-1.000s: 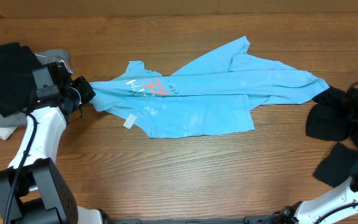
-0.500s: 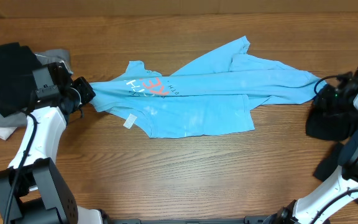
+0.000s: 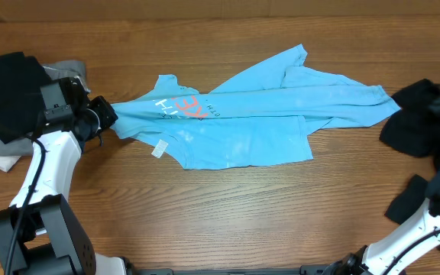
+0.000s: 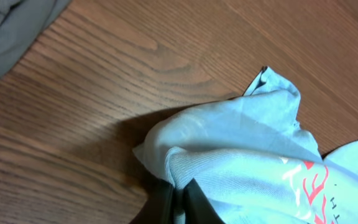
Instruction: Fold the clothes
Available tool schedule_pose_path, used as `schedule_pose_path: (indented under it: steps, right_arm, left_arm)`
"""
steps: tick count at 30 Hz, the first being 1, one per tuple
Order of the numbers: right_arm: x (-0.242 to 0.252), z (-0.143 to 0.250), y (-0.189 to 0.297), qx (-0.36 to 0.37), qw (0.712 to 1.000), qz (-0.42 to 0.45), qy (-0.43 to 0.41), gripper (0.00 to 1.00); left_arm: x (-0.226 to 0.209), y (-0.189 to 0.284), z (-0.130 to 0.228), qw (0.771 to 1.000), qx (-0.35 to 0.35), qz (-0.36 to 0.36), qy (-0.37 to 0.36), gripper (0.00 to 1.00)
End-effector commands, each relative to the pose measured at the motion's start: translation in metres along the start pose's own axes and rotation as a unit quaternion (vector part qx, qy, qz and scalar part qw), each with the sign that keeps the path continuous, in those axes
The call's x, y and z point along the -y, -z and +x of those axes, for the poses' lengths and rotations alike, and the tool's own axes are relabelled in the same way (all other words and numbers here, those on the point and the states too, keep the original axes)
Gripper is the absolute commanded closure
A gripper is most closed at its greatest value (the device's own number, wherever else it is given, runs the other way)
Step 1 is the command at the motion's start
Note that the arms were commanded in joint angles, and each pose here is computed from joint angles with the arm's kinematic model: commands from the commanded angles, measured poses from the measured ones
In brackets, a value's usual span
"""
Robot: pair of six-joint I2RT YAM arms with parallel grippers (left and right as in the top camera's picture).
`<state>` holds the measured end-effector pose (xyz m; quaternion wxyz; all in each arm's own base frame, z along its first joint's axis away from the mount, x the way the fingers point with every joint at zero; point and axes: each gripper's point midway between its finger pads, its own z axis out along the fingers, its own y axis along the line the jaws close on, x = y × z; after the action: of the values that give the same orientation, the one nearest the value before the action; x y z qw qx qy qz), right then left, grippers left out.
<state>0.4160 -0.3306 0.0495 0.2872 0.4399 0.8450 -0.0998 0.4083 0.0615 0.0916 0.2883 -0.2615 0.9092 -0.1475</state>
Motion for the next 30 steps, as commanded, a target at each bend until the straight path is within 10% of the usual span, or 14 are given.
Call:
schedule_pose_path:
  steps: [1, 14, 23, 24, 28, 30]
  right_arm:
    - [0.032, -0.044, 0.013, 0.046, 0.994, 0.033, -0.093, 0.59]
    - [-0.031, -0.05, 0.08, -0.002, 0.992, -0.123, 0.005, 0.32]
    - [-0.078, -0.014, 0.152, -0.073, 0.971, -0.226, 0.022, 0.28]
    - [-0.081, -0.009, 0.154, -0.082, 0.97, -0.226, 0.025, 0.28]
    - [-0.087, 0.012, 0.159, -0.118, 0.967, -0.223, 0.034, 0.28]
    - [-0.091, 0.023, 0.161, -0.136, 0.965, -0.222, 0.041, 0.27]
  left_arm:
    - [0.007, 0.014, -0.016, 1.0, 0.025, 0.005, -0.016, 0.89]
    - [0.017, 0.021, -0.036, 0.997, 0.051, 0.013, -0.049, 0.96]
    - [0.061, 0.086, -0.146, 0.97, 0.216, -0.004, -0.109, 0.96]
    - [0.068, 0.095, -0.157, 0.965, 0.236, 0.003, -0.113, 0.89]
    - [0.087, 0.113, -0.175, 0.956, 0.268, 0.02, -0.12, 0.04]
    - [0.084, 0.105, -0.161, 0.965, 0.235, 0.016, -0.117, 0.0]
